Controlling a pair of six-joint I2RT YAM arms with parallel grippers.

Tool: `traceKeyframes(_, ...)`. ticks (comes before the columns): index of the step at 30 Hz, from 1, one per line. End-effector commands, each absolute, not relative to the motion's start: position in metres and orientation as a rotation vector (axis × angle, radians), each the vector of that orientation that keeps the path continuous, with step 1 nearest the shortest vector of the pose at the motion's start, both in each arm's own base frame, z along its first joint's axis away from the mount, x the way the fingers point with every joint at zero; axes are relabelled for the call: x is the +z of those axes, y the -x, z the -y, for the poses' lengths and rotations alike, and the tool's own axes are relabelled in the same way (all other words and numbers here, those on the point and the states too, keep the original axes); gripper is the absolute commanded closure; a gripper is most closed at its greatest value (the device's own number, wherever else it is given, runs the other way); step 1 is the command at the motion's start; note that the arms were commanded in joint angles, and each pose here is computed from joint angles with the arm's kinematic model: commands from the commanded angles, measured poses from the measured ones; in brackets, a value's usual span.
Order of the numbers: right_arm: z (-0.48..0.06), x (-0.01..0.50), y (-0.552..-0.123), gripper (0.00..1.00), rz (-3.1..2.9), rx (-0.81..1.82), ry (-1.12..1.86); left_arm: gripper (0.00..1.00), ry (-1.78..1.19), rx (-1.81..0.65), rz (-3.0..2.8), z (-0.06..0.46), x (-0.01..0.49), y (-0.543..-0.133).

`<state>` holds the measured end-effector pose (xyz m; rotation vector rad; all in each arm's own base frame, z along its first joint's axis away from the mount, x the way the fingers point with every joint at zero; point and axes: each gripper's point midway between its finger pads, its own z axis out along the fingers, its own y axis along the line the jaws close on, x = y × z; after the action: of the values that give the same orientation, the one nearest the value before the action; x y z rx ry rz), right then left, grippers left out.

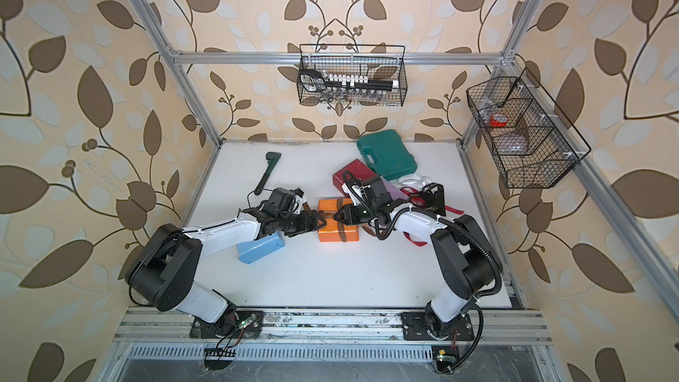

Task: Untie the ribbon bows on the gift boxes
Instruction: Pull the ribbon from the gift box.

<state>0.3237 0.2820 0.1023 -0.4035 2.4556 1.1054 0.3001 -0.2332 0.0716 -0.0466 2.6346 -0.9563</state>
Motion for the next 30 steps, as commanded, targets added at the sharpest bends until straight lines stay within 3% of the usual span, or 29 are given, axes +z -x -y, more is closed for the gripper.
traceKeyframes(1,-0.296,0.097,-0.315,0.65,-2.449,1.226,0.416,0.13,0.011,-0.944,-2.624,0.238,0.074,-0.305)
traceKeyframes(9,-0.315,0.112,-0.311,0.66,-2.374,1.458,0.435,0.13,0.011,-0.956,-2.633,0.241,0.072,-0.304)
traceKeyframes(18,-0.323,0.179,-0.307,0.69,-2.116,1.868,0.418,0.13,0.01,-0.96,-2.646,0.241,0.067,-0.302)
traceKeyframes(30,-0.305,0.266,-0.319,0.7,-1.899,1.867,0.448,0.14,0.018,-0.962,-2.654,0.241,0.066,-0.301)
